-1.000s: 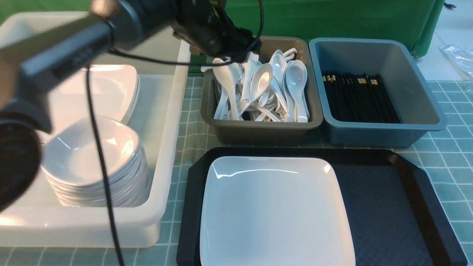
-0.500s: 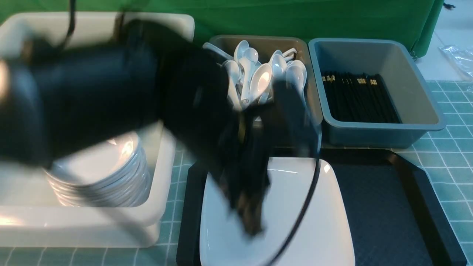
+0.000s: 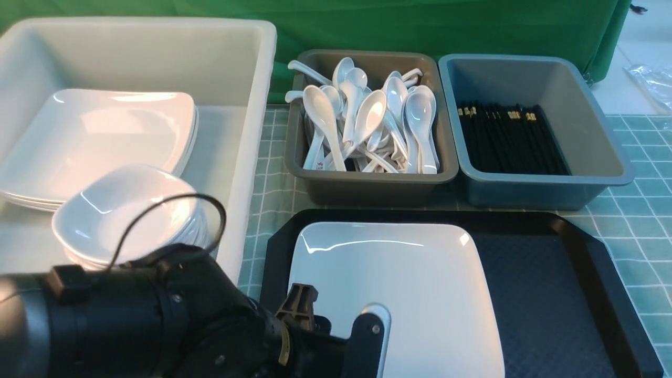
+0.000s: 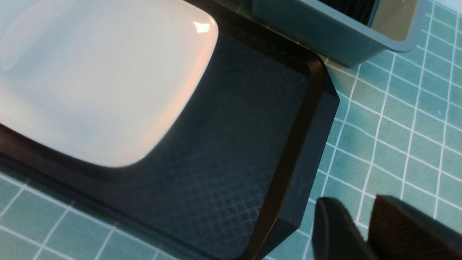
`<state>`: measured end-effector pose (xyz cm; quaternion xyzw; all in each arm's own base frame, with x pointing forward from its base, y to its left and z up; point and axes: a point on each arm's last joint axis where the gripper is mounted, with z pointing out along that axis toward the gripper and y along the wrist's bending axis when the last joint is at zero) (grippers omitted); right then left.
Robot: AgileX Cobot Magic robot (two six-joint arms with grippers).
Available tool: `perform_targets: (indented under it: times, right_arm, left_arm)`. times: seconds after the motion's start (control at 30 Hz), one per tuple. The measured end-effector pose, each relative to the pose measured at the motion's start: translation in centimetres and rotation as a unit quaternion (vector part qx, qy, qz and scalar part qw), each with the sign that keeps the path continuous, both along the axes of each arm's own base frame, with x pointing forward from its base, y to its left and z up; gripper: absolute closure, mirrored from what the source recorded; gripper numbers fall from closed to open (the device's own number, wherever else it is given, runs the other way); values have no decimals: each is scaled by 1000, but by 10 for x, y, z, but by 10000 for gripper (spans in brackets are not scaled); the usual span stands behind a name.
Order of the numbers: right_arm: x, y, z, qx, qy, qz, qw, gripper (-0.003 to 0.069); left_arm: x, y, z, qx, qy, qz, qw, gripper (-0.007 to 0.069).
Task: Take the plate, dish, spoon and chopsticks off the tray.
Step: Use the left arm to grab a plate from the dinner plate
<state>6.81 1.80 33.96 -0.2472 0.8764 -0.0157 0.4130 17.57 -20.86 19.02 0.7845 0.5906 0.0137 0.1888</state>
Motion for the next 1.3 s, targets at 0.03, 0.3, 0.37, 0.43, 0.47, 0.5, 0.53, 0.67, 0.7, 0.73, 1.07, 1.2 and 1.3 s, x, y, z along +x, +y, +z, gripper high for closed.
perform_targets:
  times: [0.03, 0.3, 0.37, 0.43, 0.47, 0.5, 0.53, 0.67, 0.7, 0.73, 1.07, 1.2, 1.3]
  right_arm:
    - [0, 0, 0, 0, 0, 0, 1000, 463]
    - [-1, 1, -1, 4, 5, 2, 1000, 463]
    - [-1, 1, -1, 5, 6, 3, 1000, 463]
    - [-1, 1, -1, 5, 7, 3, 1000, 463]
    - [-1, 1, -1, 5, 7, 3, 1000, 463]
    - [-1, 1, -1, 5, 7, 3, 1000, 463]
    - [-1, 1, -1, 5, 7, 3, 1000, 463]
    - [-1, 1, -1, 6, 7, 3, 1000, 463]
    - [-1, 1, -1, 6, 7, 3, 1000, 463]
    - [-1, 1, -1, 5, 7, 4, 1000, 463]
    - [-2, -1, -2, -1, 17, -2, 1000, 463]
    - [-4, -3, -2, 2, 17, -6, 1000, 463]
    - [-4, -3, 3, 19, 11, -10, 1000, 463]
  left_arm:
    - [1, 0, -2, 5, -9, -9, 1000, 77]
    - [14, -3, -23, 44, -58, -49, 996, 140]
    - [17, -4, -26, 48, -64, -47, 996, 164]
    - [18, -4, -29, 52, -65, -38, 996, 188]
    - [18, -4, -30, 52, -64, -34, 996, 200]
    - [18, -4, -30, 53, -65, -34, 996, 202]
    - [19, -4, -31, 53, -64, -33, 996, 213]
    - [19, -4, -32, 55, -61, -30, 996, 247]
    - [19, -5, -33, 56, -60, -28, 996, 260]
    - [19, -4, -33, 56, -58, -22, 996, 307]
    - [4, -16, -12, 39, -54, -21, 998, 452]
    - [-18, -24, 20, 13, -54, -30, 998, 531]
    - [-37, -29, 54, -32, -64, -43, 996, 587]
